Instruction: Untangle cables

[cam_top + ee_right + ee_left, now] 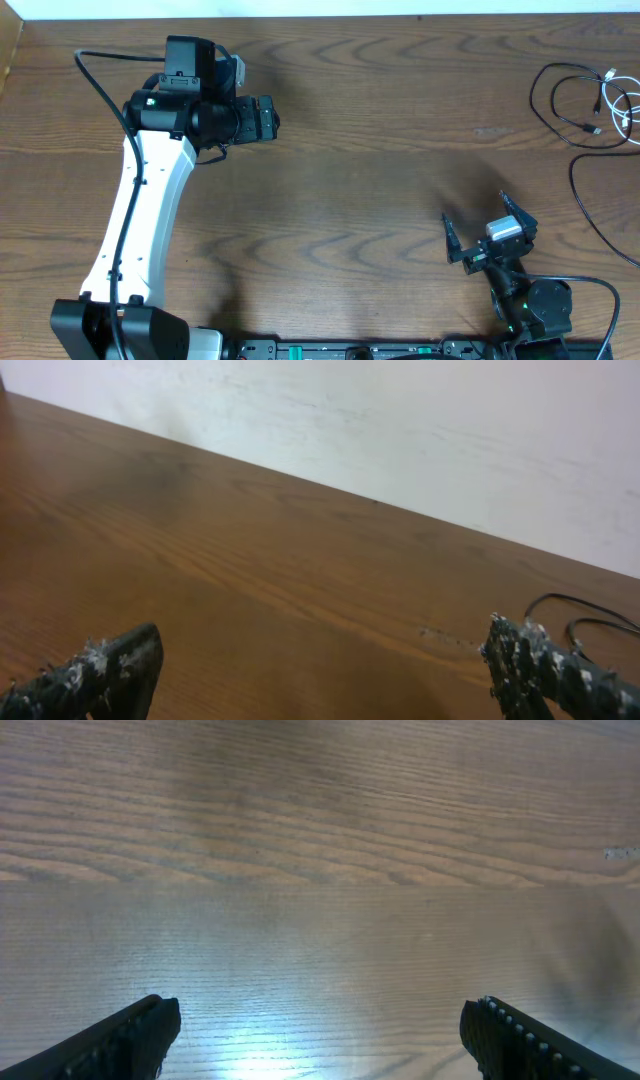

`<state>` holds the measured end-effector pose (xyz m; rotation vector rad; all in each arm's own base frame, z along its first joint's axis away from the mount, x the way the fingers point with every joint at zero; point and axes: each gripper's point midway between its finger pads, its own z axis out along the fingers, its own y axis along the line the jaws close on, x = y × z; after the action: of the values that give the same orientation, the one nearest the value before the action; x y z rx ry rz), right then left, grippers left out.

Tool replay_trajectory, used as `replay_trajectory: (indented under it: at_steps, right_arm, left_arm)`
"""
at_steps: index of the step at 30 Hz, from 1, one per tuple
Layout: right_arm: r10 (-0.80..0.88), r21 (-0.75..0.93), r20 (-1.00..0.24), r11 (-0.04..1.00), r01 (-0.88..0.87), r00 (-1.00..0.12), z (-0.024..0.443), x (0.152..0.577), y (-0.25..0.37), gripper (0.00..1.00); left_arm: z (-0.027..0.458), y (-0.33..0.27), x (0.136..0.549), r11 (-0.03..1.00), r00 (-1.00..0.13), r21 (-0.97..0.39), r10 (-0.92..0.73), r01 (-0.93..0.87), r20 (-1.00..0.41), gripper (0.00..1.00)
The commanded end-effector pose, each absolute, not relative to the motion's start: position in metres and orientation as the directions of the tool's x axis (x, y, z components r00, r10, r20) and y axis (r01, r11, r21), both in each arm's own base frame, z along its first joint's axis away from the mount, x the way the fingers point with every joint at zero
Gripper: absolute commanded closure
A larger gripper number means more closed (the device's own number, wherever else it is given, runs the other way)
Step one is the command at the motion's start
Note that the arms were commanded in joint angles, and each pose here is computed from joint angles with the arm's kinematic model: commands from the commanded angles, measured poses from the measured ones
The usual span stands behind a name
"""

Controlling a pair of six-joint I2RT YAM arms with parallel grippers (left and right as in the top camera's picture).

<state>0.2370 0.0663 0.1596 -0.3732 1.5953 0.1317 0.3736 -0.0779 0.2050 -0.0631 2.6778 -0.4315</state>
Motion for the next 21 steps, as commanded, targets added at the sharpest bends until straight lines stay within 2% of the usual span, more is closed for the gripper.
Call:
replay_trajectory:
  at_steps: [1, 5, 12, 16, 21]
  right_arm:
    - [-0.140, -0.126, -0.990, 0.939, -0.320, -0.020, 0.159, 0.236, 0.068, 0.01]
    - [-0.140, -0.126, -0.990, 0.939, -0.320, -0.020, 0.159, 0.236, 0.068, 0.01]
    - [-0.140, -0.126, -0.990, 0.939, -0.320, -0.020, 0.159, 0.236, 0.068, 0.01]
    - [-0.140, -0.126, -0.990, 0.939, -0.320, -0.020, 0.159, 0.236, 0.068, 0.01]
    - [-0.140, -0.126, -0.990, 0.939, -0.320, -0.020, 0.159, 0.236, 0.068, 0.01]
  left_arm:
    - [0.200, -0.068, 0.376, 0.964, -0.908, -0.264, -0.115, -0.005, -0.402, 0.05]
    - [0.198, -0.047, 0.378, 0.986, -0.898, -0.158, -0.120, -0.058, -0.422, 0.05]
    - [0.244, -0.035, 0.365, 0.991, -0.828, -0.121, -0.122, -0.066, -0.548, 0.05]
    - [0.283, -0.033, 0.350, 0.989, -0.755, -0.139, -0.128, -0.050, -0.644, 0.05]
    - [0.330, -0.032, 0.332, 0.986, -0.605, -0.163, -0.140, -0.018, -0.784, 0.05]
